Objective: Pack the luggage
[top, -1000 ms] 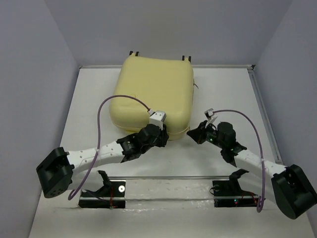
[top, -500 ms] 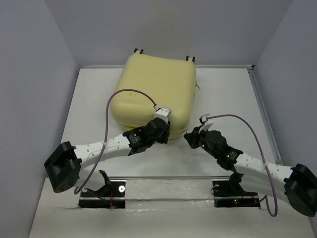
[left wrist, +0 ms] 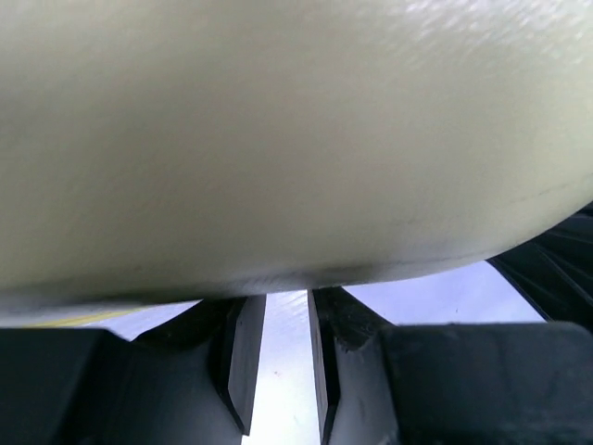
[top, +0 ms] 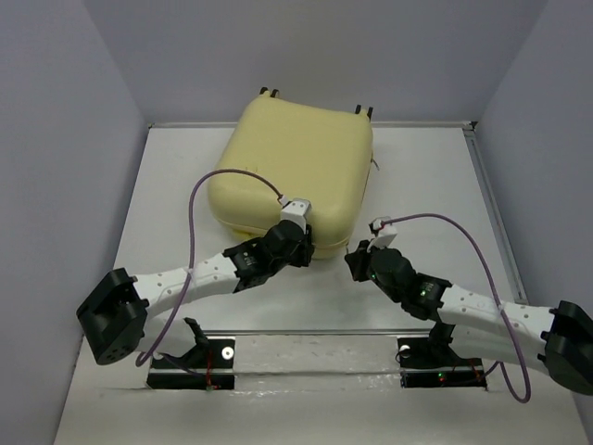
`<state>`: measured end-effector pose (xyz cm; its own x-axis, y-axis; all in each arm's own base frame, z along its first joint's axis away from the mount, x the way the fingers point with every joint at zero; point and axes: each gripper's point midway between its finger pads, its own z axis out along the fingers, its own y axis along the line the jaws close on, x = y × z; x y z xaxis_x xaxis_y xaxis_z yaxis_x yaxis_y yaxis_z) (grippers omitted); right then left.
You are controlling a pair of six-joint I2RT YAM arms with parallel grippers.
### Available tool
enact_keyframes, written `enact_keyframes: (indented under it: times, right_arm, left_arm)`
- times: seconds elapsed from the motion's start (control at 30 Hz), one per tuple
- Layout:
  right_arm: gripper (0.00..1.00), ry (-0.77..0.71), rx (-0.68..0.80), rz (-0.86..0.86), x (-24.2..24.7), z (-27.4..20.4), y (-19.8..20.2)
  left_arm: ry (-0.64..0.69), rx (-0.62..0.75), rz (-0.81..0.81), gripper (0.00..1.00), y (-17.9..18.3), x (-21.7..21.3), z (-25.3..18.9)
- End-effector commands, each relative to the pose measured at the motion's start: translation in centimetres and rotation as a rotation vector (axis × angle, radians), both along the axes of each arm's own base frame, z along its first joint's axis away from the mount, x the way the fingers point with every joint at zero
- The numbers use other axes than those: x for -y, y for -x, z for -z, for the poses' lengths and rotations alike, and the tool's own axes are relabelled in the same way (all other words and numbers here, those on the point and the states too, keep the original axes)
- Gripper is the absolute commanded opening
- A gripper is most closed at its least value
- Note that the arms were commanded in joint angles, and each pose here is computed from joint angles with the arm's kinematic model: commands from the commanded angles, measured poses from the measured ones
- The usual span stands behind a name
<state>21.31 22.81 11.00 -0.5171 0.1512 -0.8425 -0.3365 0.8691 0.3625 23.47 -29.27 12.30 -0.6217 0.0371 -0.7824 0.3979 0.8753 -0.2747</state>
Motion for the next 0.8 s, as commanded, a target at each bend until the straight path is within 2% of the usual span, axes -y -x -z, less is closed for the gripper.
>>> enact_keyframes:
  times: [0.0,0.13,0.2,0.23,0.43,0.53,0.57,0.67,0.77]
  right_arm:
    - [0.07,0.112,-0.150,-0.116,-0.5,3.7,3.7]
    - [0.07,0.110,-0.089,-0.077,0.0,2.7,2.4]
    - [0.12,0.070,-0.035,-0.091,-0.2,1.9,1.5]
    - [0.14,0.077,-0.031,-0.087,0.2,2.3,1.2]
    - [0.32,-0.020,0.037,-0.106,0.8,1.6,-1.4]
    - [0.38,-0.010,0.060,-0.119,0.7,1.6,-1.6]
    - [0.45,-0.012,0.068,-0.120,0.7,1.6,-1.6]
    - [0.53,-0.040,0.118,-0.149,0.4,0.6,-1.6]
    - [0.53,-0.014,0.154,-0.130,0.9,0.2,-2.4]
  left_arm:
    - [0.197,0.139,-0.195,0.38,-3.0,-1.9,-3.8]
    - [0.253,0.093,-0.258,0.53,-1.3,-4.3,-2.6]
    - [0.300,0.049,-0.256,0.59,-0.1,-4.8,-1.4]
    - [0.294,0.031,-0.254,0.60,0.4,-5.1,-0.3]
    - [0.315,0.012,-0.238,0.63,1.0,-5.0,0.1]
    - [0.324,0.011,-0.256,0.66,1.2,-5.5,0.0]
    - [0.326,0.013,-0.267,0.68,1.2,-5.8,0.0]
    - [0.355,0.019,-0.300,0.72,1.3,-6.6,0.0]
    - [0.378,-0.001,-0.275,0.72,1.6,-5.9,0.0]
